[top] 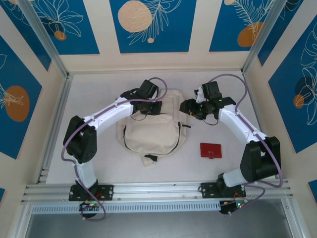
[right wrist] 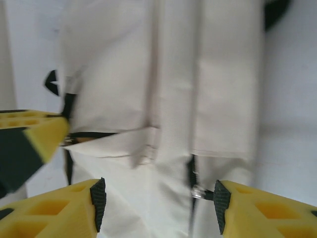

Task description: Pack books, pencil case, and school supplies into a backpack

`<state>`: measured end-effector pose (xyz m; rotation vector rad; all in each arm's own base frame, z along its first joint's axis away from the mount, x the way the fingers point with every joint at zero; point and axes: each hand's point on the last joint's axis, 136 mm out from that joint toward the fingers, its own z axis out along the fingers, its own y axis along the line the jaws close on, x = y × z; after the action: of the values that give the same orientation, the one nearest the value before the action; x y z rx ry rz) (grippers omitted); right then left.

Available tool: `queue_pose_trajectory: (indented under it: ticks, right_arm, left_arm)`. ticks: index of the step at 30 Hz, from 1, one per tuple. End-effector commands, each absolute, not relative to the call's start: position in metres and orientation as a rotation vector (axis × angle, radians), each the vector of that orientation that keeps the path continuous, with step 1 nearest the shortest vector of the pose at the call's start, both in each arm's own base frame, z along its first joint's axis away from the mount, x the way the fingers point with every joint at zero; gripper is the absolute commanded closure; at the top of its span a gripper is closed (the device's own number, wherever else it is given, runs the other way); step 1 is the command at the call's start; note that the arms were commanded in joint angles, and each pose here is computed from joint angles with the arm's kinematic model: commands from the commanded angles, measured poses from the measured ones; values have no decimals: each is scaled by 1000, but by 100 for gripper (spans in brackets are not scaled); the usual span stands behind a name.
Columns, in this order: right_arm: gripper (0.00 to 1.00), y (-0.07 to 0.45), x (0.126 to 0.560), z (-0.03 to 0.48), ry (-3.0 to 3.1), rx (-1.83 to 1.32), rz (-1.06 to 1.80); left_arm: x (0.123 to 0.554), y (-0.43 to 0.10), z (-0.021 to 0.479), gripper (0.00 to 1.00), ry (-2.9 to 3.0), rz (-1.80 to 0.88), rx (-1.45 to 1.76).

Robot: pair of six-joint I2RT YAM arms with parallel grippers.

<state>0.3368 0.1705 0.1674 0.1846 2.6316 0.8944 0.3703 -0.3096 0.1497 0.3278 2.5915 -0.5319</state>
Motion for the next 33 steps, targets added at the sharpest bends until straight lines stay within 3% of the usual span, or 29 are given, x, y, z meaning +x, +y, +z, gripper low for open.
queue_pose_trajectory:
  ticks: [1,6,11,16,20,33]
  right_arm:
    - [40,201,335,165,2672,114,1034]
    - [46,225,342,145,2751,64,1064]
    - [58,233,342,119,2832,60,1037]
    - [76,220,337,90,2916,111,869]
    - [83,202,332,69,2965,166,725]
    - [86,183,328,53,2989,221,603]
  left_arm:
    - [371,-313,168,100,2528,-602,310]
    - [369,-303,158,100,2547,-552,276]
    - [370,-290,155,100,2545,-481,215]
    - [374,-267,153,100,2531,-366,132]
    - [376,-242,148,100,2532,-333,51]
    - [377,-167,114,100,2579,-282,-201]
